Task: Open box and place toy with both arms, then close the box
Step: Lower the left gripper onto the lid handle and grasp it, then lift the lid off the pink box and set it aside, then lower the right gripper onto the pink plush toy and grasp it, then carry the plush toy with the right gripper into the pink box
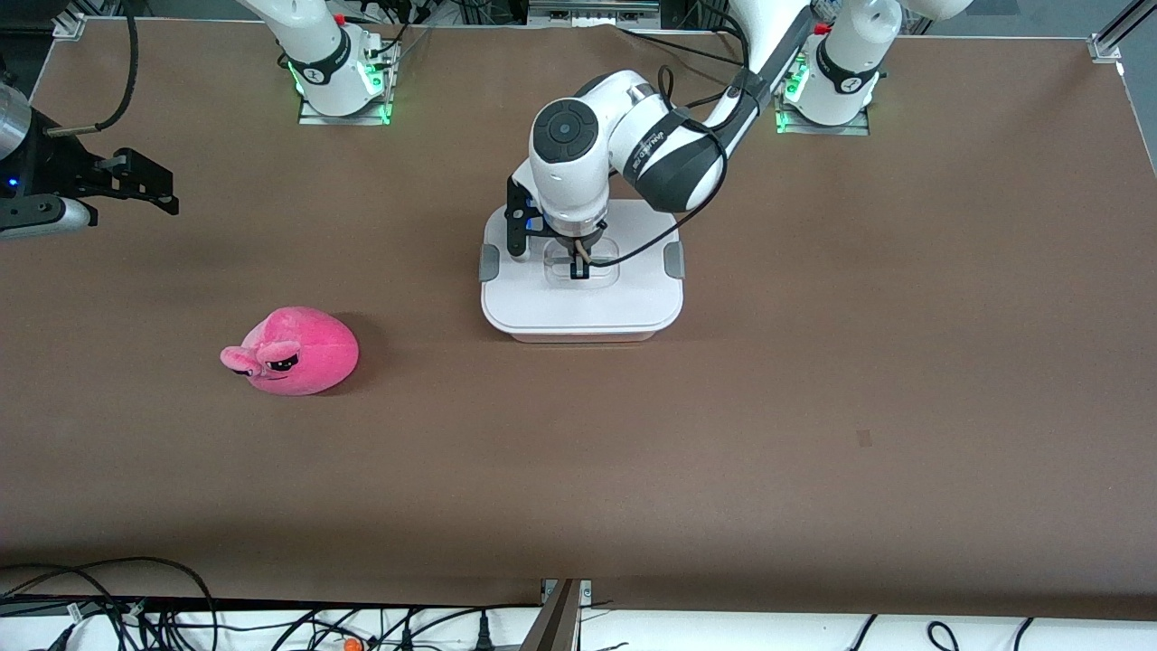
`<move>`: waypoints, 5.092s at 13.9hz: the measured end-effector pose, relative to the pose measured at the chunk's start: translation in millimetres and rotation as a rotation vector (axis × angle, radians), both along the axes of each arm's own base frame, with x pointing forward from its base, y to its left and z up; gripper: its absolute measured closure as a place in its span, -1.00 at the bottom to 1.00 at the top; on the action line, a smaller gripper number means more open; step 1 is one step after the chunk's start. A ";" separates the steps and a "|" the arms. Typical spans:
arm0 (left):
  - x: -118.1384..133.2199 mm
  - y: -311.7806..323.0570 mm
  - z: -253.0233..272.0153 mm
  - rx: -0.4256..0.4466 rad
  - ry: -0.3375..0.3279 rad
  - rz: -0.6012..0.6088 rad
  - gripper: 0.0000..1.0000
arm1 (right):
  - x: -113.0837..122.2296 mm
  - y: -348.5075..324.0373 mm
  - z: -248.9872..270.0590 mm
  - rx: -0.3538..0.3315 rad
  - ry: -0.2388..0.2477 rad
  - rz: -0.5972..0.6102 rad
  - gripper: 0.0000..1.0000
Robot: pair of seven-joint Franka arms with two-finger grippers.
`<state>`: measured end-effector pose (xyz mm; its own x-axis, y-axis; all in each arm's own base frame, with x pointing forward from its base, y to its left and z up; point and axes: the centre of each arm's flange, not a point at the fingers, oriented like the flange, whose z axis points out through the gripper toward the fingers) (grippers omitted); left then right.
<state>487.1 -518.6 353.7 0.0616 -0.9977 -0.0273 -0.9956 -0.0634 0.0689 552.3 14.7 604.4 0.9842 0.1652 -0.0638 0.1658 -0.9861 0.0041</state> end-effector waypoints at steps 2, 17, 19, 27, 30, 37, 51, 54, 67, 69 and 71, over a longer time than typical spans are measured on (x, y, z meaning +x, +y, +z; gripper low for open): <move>-1.7 -0.5 1.7 0.002 0.003 -0.003 0.86 | 0.1 0.0 0.0 0.000 0.000 0.000 -1.00; 113.9 274.8 167.8 0.053 0.057 0.261 0.86 | 0.6 -3.0 -0.3 0.000 -0.001 -0.006 -1.00; 133.0 342.5 181.9 0.045 0.054 0.260 0.86 | 5.0 -2.9 -1.6 0.000 -0.020 -0.006 -1.00; 151.5 555.7 171.8 0.006 0.134 0.254 0.86 | 73.2 -15.2 -157.5 -0.039 0.127 -0.005 -1.00; 148.9 585.4 167.6 0.010 0.150 0.268 0.86 | 84.3 -10.7 -189.1 -0.028 0.133 -0.003 -1.00; 151.1 574.3 164.1 0.048 0.154 0.239 0.86 | 83.2 14.5 -262.2 -0.018 0.134 0.038 -1.00; 151.5 568.9 164.1 0.047 0.154 0.230 0.86 | 75.8 14.8 -302.5 -0.016 0.111 0.077 0.81; 151.5 569.1 164.1 0.048 0.154 0.230 0.86 | 79.8 22.2 -295.6 -0.011 0.094 0.099 0.86; 151.6 568.9 164.2 0.048 0.153 0.229 0.86 | 35.4 239.1 -111.8 -0.049 0.160 0.682 0.86; 151.6 568.9 164.2 0.048 0.153 0.229 0.86 | 8.1 301.7 -106.4 -0.078 0.143 0.824 0.86; 151.6 568.8 164.2 0.048 0.153 0.229 0.86 | -21.9 359.7 -104.3 -0.103 0.127 0.953 0.86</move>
